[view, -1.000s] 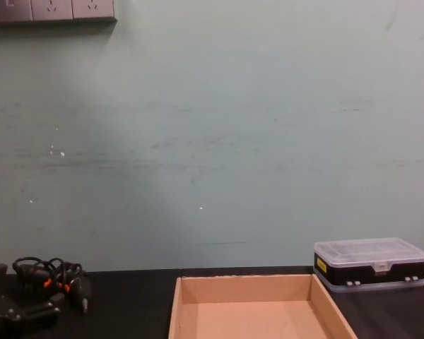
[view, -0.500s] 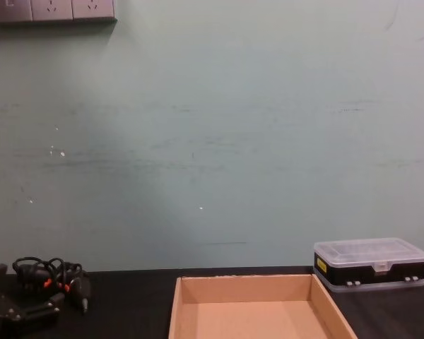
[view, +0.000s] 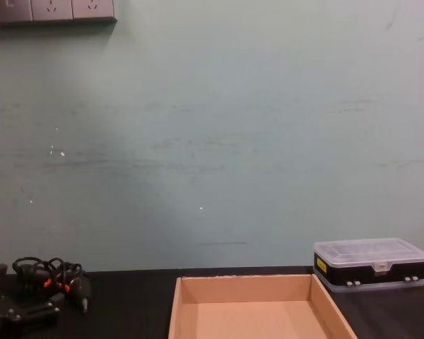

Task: Use one hand to pick up the angle iron from the table and place it into the box.

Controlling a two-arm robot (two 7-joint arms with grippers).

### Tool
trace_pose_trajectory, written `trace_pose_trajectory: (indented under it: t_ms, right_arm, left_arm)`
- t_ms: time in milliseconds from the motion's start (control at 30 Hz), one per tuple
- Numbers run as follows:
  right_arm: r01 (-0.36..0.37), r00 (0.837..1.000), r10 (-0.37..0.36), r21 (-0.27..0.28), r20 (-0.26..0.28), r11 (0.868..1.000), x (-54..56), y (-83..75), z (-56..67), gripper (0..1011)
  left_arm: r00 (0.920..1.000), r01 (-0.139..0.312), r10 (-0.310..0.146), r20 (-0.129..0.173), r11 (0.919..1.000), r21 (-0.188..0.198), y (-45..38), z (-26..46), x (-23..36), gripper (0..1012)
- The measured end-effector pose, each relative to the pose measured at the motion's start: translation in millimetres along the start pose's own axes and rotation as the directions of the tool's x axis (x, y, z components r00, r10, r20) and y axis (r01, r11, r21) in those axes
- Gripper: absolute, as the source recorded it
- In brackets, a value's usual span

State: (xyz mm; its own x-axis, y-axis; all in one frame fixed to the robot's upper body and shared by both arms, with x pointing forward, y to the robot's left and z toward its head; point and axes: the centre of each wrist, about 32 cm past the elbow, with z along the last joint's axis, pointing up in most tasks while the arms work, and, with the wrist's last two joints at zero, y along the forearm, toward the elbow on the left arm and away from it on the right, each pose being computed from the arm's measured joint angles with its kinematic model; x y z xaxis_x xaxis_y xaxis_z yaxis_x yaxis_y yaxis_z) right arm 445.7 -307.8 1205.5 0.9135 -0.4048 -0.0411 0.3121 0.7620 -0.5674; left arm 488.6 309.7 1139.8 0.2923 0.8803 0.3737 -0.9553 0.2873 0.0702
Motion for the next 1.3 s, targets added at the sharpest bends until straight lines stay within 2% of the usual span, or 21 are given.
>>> trace_pose_trajectory:
  t_ms: [200, 267, 600, 800, 900, 1033, 1133, 1300]
  right_arm:
    - [-0.001, 1.000, 0.001, -0.004, 0.004, 1.000, -0.7, 0.1, -0.6, 91]
    - [-0.002, 1.000, 0.002, -0.005, 0.005, 1.000, -0.7, 0.1, -0.6, 58]
    - [0.009, 0.999, -0.009, 0.009, 0.031, 1.000, -3.0, -3.6, 5.0, 54]
    - [0.053, 0.996, -0.057, 0.059, 0.070, 0.997, -3.4, -11.0, 19.8, 54]
    - [0.091, 0.990, -0.101, 0.099, 0.096, 0.991, -2.3, -14.2, 32.6, 54]
    - [0.126, 0.984, -0.140, 0.125, 0.114, 0.984, 0.4, -14.3, 42.2, 54]
    - [0.171, 0.974, -0.191, 0.157, 0.125, 0.973, 7.9, -11.7, 53.5, 54]
    - [0.221, 0.961, -0.247, 0.195, 0.124, 0.956, 20.7, -5.0, 64.8, 54]
  left_arm:
    - [1.0000, 0.000, 0.000, 0.000, 1.0000, 0.000, 0.0, 0.0, 0.0, 1000]
    - [1.0000, 0.000, 0.000, 0.000, 1.0000, 0.000, 0.0, 0.0, 0.0, 1000]
    - [1.0000, 0.000, 0.000, 0.000, 1.0000, 0.000, 0.0, 0.0, 0.0, 1000]
    - [1.0000, 0.000, 0.000, 0.000, 1.0000, 0.000, 0.0, 0.0, 0.0, 1000]
    - [1.0000, 0.000, 0.000, 0.000, 1.0000, 0.000, 0.0, 0.0, 0.0, 1000]
    - [1.0000, 0.000, 0.000, 0.000, 1.0000, 0.000, 0.0, 0.0, 0.0, 1000]
    - [1.0000, 0.000, 0.000, 0.000, 1.0000, 0.000, 0.0, 0.0, 0.0, 1000]
    - [1.0000, 0.000, 0.000, 0.000, 1.0000, 0.000, 0.0, 0.0, 0.0, 1000]
